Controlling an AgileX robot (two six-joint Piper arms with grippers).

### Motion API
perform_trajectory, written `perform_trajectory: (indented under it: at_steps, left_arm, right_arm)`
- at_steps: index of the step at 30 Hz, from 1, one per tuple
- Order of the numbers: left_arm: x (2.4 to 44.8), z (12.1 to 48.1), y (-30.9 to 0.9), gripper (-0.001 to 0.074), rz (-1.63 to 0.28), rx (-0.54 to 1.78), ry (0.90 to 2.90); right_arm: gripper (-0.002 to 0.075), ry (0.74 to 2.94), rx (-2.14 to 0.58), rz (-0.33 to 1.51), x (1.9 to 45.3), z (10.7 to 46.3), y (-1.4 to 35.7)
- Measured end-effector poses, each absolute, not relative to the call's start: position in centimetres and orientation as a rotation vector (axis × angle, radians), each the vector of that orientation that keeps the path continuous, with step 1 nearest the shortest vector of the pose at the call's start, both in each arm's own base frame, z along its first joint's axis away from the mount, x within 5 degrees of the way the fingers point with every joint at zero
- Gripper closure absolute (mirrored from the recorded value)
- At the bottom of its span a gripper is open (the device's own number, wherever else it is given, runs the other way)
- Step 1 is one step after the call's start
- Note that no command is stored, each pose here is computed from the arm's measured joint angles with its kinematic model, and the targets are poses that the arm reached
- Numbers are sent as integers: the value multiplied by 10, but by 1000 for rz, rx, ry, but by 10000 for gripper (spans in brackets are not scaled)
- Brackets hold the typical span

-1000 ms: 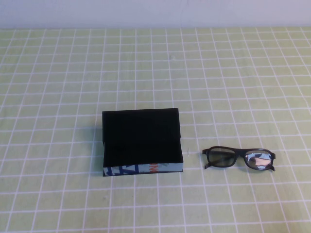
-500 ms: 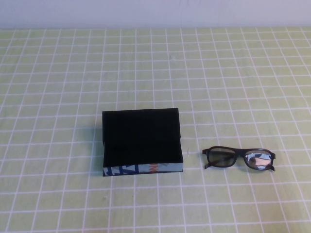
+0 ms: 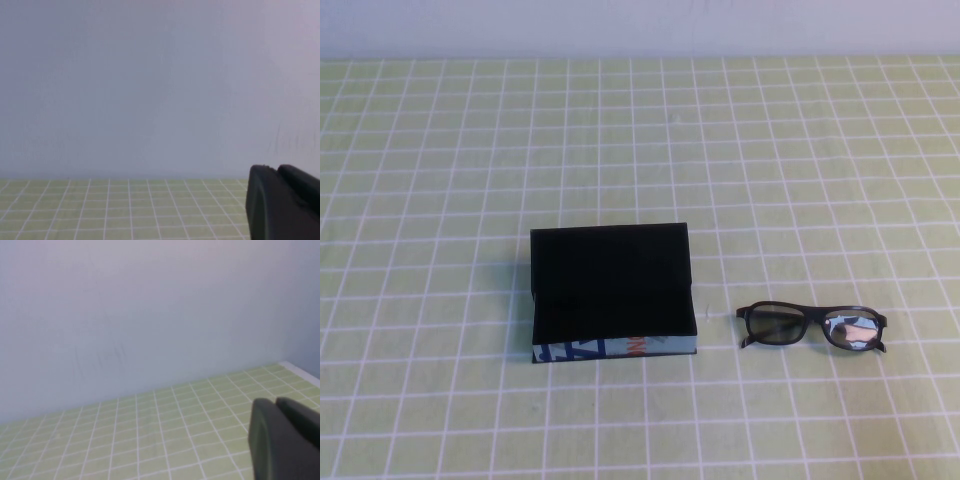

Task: Return glasses to glasses case

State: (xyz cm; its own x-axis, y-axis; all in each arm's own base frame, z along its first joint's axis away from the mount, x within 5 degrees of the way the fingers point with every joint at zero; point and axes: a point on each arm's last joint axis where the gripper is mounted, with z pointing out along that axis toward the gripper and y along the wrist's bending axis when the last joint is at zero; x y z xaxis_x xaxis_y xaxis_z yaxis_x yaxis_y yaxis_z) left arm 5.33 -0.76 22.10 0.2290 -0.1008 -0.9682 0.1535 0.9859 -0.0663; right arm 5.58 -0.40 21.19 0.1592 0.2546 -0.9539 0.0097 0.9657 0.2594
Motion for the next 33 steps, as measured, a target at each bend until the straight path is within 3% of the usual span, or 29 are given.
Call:
perform_trajectory:
  at_steps: [8, 18, 27, 33]
  left_arm:
    - [52, 224, -8, 738, -185, 40, 1295]
    - [37, 256, -7, 738, -422, -68, 928]
    - [18, 339, -4, 738, -430, -64, 842]
    - [39, 389, -6, 738, -343, -61, 1127]
  right_arm:
    - [743, 1373, 282, 230, 55, 214, -5]
    - [743, 1004, 467, 373, 45, 241, -18]
    - [743, 897, 297, 398, 12, 344, -7]
    - [743, 1242, 241, 376, 38, 401, 3]
